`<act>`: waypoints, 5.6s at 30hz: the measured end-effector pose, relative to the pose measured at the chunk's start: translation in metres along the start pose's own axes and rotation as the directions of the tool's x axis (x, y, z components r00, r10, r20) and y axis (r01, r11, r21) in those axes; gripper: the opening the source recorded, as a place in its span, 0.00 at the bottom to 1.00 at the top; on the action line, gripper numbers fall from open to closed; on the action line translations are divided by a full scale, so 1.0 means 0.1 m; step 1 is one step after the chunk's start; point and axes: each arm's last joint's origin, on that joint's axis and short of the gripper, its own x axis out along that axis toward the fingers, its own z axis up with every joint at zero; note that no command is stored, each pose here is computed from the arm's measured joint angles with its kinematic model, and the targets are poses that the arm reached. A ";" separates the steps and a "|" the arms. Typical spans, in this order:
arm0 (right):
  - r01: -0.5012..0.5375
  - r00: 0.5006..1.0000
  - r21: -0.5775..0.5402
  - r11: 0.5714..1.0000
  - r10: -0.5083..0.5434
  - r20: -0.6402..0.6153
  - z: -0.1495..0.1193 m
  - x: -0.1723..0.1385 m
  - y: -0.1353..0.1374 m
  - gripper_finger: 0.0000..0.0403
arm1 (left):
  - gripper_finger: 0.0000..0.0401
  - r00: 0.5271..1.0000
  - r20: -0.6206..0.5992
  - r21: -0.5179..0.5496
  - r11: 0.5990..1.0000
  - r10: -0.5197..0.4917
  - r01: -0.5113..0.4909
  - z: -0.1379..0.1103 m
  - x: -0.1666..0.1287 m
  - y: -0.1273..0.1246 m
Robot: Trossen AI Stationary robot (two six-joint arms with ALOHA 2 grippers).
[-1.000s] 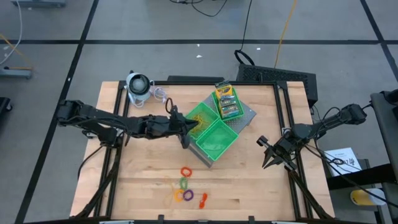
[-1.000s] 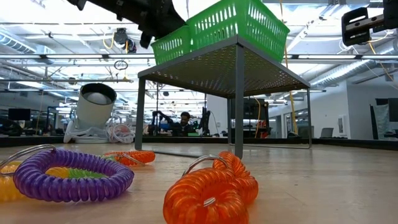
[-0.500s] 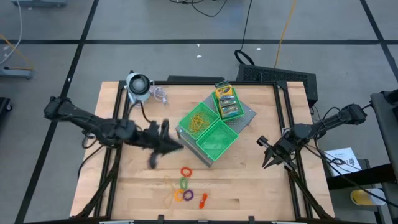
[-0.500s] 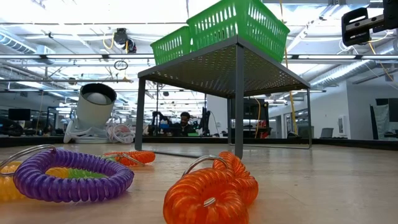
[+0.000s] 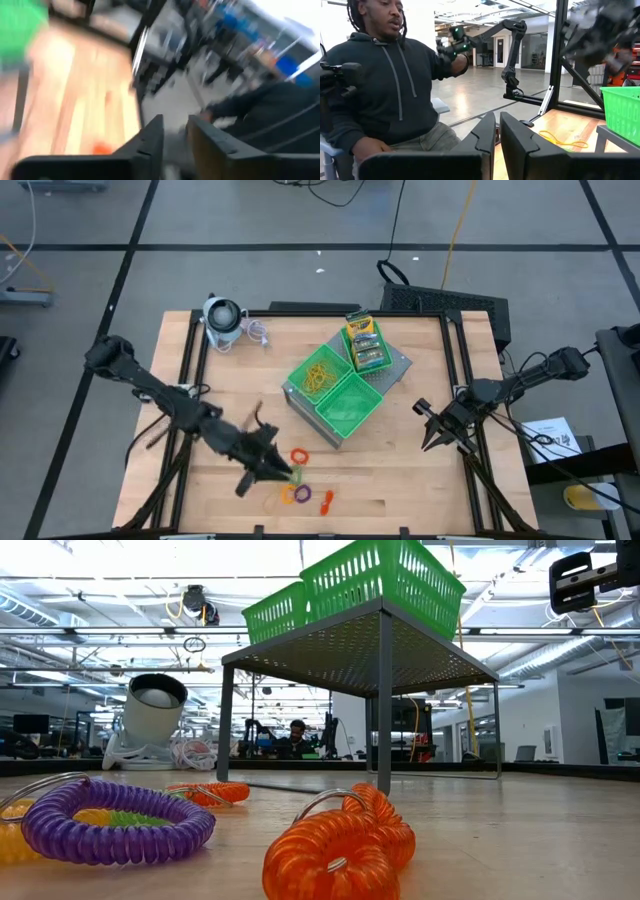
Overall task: Pick & Place Office Desk Supplies
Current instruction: Put the yellow rubber band into the top left green bin on the shelf
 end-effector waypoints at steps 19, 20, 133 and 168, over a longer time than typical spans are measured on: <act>0.000 1.000 0.000 1.000 0.000 0.000 0.00 0.00 0.00 0.05 | 0.49 0.727 -0.604 -0.055 0.893 0.326 -0.446 -1.22 0.38 0.37; 0.000 1.000 0.000 1.000 0.000 0.000 0.00 0.00 0.00 0.05 | 0.49 0.723 -0.610 -0.056 0.893 0.323 -0.446 -1.25 0.41 0.38; 0.000 1.000 0.010 1.000 0.000 0.001 0.00 0.00 0.00 0.05 | 0.00 0.742 -0.189 0.374 0.746 0.643 -0.551 -0.87 0.20 0.37; 0.000 1.000 0.000 1.000 0.000 0.000 0.00 0.00 0.00 0.05 | 0.00 0.852 0.275 0.431 0.735 0.445 -0.523 -0.17 0.18 0.12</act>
